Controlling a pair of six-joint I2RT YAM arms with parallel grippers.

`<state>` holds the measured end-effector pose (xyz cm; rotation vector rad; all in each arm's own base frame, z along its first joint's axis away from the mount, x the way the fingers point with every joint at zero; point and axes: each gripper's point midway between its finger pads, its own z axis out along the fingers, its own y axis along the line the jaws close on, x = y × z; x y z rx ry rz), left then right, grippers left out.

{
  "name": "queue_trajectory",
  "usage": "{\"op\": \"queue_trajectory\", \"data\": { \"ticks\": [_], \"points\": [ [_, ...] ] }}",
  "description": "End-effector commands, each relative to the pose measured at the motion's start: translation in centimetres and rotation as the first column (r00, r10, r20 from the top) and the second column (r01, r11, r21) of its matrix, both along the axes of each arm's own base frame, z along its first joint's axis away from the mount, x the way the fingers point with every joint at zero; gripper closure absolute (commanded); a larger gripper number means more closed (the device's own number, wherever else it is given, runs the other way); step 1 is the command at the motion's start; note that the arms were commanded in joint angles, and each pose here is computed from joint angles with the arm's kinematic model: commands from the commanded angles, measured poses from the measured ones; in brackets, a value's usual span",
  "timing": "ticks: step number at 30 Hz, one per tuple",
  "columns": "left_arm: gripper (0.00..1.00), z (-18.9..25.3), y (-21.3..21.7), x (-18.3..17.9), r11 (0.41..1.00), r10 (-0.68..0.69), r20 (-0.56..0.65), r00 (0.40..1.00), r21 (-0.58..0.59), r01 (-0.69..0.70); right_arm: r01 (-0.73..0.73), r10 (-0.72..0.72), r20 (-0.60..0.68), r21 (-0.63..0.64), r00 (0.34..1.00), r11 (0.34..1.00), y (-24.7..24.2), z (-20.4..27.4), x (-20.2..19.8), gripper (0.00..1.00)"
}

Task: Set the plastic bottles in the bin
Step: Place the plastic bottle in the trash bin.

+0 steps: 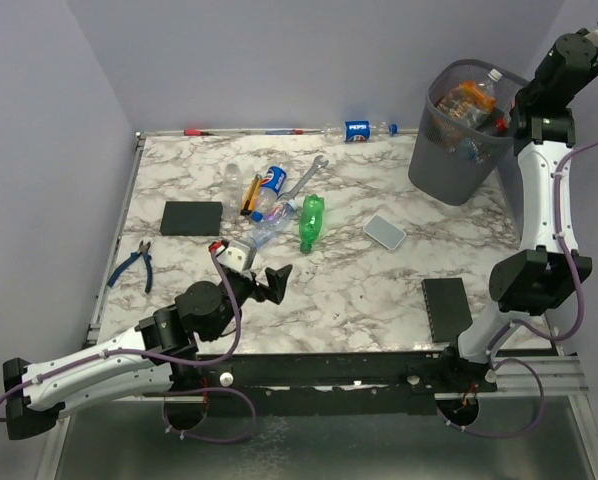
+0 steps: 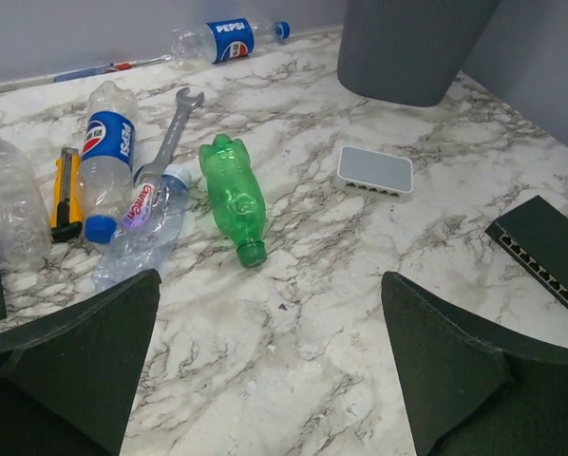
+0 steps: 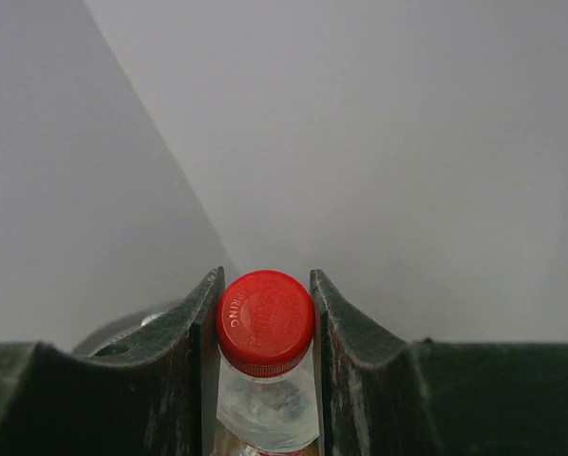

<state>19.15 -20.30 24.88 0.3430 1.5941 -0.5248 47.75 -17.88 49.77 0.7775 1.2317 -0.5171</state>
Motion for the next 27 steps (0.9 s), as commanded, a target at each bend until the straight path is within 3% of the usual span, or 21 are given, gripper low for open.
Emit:
{"op": "queue_trajectory", "data": {
  "ticks": [1, 8, 14, 19, 27],
  "points": [
    [0.01, 0.3, 0.4, 0.0, 1.0, 0.012, -0.007, 1.0, 0.0, -0.012, -0.161, 0.163, -0.021, 0.057, 0.986, 0.985, 0.8, -4.0, 3.7, 0.99],
    [0.01, 0.2, 0.7, 0.2, 0.999, 0.03, -0.002, 1.0, 0.011, -0.03, -0.216, 0.227, -0.14, 0.09, 0.964, 0.972, 1.2, -9.1, 6.7, 0.99],
    [0.01, -0.1, 0.4, 0.2, 0.999, 0.025, -0.006, 1.0, 0.023, -0.024, -0.322, 0.365, -0.205, 0.217, 0.908, 0.922, 3.4, -13.4, 8.5, 0.99],
    [0.01, -0.3, 0.1, 0.1, 1.0, 0.008, -0.013, 1.0, 0.027, -0.008, -0.488, 0.54, -0.111, 0.308, 0.834, 0.817, 7.2, -13.0, 9.0, 0.99],
    [0.01, 0.0, 0.0, 0.0, 1.0, -0.003, -0.01, 1.0, 0.018, 0.003, -0.636, 0.665, 0.068, 0.379, 0.744, 0.673, 10.2, -11.4, 9.5, 0.99]
  ]
}}
